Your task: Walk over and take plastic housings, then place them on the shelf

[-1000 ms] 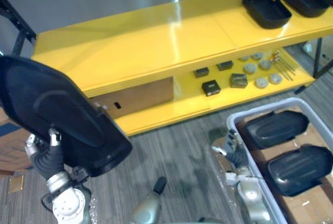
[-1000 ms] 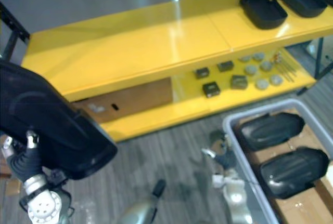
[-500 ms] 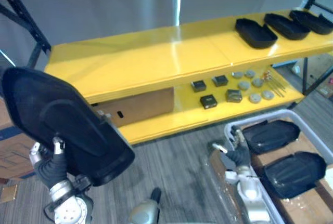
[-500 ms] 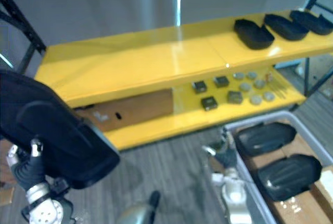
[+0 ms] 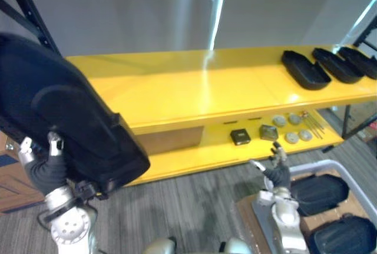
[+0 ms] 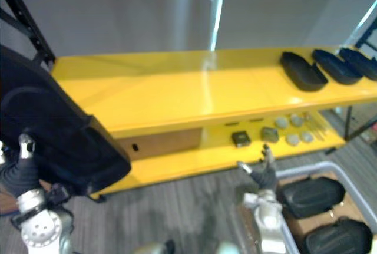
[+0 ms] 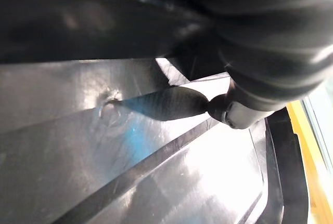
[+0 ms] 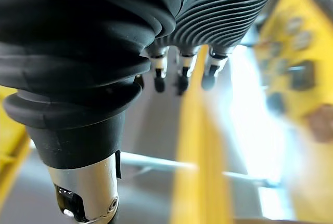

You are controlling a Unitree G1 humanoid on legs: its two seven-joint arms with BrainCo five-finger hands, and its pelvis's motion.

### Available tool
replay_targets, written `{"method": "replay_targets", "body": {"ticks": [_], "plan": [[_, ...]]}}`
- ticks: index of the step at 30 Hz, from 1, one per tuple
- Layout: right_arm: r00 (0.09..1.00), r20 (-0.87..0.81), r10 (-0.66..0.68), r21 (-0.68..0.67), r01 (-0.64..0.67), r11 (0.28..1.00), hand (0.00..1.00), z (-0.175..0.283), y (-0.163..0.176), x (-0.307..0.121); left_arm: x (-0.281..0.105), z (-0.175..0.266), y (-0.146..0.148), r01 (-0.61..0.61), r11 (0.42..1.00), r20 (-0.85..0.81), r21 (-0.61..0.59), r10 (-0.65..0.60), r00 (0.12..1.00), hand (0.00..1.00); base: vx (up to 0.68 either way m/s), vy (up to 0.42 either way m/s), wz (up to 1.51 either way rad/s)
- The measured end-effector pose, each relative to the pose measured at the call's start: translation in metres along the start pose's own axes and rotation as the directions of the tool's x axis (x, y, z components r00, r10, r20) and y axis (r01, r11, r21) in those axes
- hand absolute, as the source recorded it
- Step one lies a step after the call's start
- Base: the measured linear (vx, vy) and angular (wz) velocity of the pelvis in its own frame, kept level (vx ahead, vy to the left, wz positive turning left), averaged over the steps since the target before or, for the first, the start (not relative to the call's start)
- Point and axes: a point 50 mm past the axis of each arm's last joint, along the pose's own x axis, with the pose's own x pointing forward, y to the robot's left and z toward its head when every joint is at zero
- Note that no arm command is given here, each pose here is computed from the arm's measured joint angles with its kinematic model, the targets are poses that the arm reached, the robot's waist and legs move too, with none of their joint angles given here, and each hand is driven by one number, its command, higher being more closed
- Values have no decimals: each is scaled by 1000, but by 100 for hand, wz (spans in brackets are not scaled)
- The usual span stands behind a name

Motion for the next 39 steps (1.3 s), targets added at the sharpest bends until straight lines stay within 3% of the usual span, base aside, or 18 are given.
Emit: {"method": "replay_targets", "body": {"ticks": [7,12,13,26,31,39], "plan": [[998,52,-40,-41,43,998,0,14,-19,12,-22,-5,-4,-26,1000,-88,-6,26,996,100,267,-282,26],[994,31,-108,-44,109,993,0,8,-23,11,-21,-3,-9,-4,999,-66,-35,1,998,100,137,-57,16],[987,22,-159,18,158,987,0,5,-22,2,-14,-8,-12,84,996,-32,-10,-84,996,100,54,-7,11],[976,62,-211,33,209,977,0,12,-23,6,-12,-6,-13,98,995,-12,-23,-99,995,100,0,0,0],[902,339,-267,114,243,963,0,74,-16,63,34,24,-44,108,983,245,-147,-70,967,100,-153,-12,3],[788,521,-329,195,265,944,0,130,-15,96,53,38,-65,79,965,320,-250,5,947,100,-82,-14,-14]]}}
